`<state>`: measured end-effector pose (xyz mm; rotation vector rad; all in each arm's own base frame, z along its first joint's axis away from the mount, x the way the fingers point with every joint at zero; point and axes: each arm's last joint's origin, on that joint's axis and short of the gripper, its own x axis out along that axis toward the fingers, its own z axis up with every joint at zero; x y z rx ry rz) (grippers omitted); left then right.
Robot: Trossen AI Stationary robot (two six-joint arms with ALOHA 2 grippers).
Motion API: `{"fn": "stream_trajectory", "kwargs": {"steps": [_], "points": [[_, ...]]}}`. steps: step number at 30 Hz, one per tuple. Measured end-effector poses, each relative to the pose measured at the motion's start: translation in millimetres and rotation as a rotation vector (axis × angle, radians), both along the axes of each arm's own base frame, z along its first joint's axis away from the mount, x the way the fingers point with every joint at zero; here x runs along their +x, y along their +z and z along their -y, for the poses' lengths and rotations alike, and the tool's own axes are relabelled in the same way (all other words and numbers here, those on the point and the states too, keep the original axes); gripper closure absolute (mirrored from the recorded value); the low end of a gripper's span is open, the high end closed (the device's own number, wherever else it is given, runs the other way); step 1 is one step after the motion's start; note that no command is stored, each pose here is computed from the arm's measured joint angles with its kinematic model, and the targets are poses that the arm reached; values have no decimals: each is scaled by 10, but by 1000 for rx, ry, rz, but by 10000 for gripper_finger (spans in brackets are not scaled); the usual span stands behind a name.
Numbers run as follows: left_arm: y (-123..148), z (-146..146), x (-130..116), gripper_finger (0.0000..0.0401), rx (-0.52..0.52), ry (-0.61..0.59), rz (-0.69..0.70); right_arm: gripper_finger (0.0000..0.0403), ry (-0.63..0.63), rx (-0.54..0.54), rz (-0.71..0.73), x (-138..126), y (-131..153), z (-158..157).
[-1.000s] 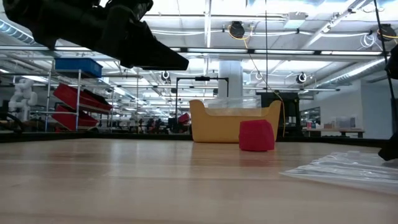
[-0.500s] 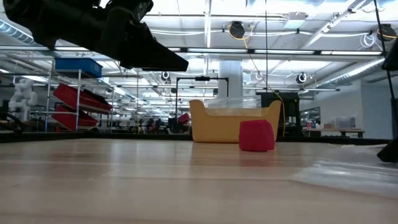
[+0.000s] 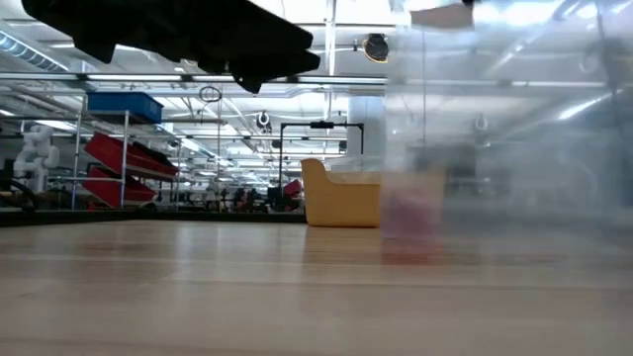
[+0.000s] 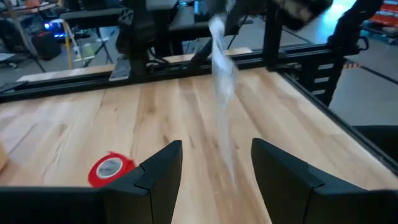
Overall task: Roll bandage
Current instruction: Put the rolled red bandage into the transparent zip bag
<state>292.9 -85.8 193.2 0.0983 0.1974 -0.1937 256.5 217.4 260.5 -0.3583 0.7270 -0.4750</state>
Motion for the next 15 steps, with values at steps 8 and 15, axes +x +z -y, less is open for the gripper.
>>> {"fn": "stream_trajectory", "kwargs": {"steps": [8, 15], "points": [[25, 96, -13, 202, 24, -76, 13, 403, -29, 63, -1, 174, 458, 127], [28, 102, -15, 202, 59, -86, 22, 403, -12, 23, -8, 183, 444, 124]]}}
